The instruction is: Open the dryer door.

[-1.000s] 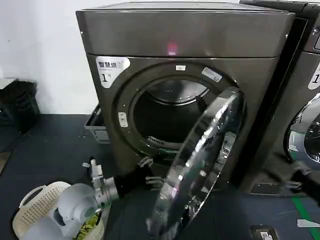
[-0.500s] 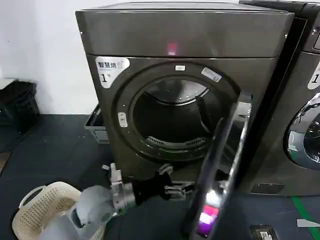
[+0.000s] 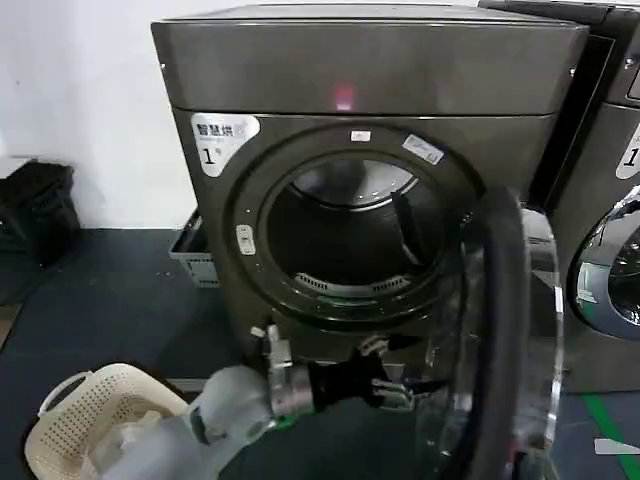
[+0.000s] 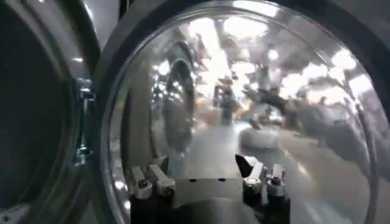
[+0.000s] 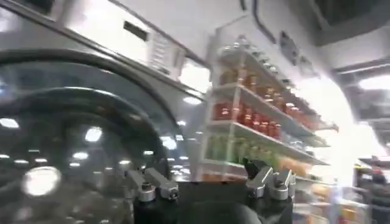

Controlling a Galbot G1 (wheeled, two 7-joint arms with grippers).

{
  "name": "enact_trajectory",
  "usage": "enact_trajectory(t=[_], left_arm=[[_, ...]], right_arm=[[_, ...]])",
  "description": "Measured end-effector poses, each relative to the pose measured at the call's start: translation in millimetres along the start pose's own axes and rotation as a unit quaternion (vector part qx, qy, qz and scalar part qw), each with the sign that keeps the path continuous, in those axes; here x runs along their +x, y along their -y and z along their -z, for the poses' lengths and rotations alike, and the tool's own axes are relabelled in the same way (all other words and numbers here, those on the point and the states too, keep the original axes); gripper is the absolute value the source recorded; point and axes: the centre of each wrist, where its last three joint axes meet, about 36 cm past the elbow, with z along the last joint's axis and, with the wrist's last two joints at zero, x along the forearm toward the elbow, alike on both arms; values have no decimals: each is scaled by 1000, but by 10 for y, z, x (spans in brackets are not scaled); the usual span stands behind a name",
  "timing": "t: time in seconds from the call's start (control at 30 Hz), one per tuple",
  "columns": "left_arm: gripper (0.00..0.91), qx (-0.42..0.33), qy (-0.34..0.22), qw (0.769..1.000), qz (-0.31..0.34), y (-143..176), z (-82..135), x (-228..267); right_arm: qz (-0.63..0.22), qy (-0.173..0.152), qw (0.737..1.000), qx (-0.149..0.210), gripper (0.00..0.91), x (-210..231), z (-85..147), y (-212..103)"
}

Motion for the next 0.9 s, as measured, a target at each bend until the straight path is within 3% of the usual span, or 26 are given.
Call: enact_trajectory(t=[0.13,0.43,0.9], left_arm=[[907,3,0,1000,-10,3,-45,-158],[907,-1,1,1000,-26,2,-150,-540],[907,-39,23,998,-36,-21,-210,-1255]], right_arm=[[-36,-14,999,3,907,67,-7,151],[-77,-12,997,25,907,193,130,491],[-72,2,997,25,907,258,264,585]])
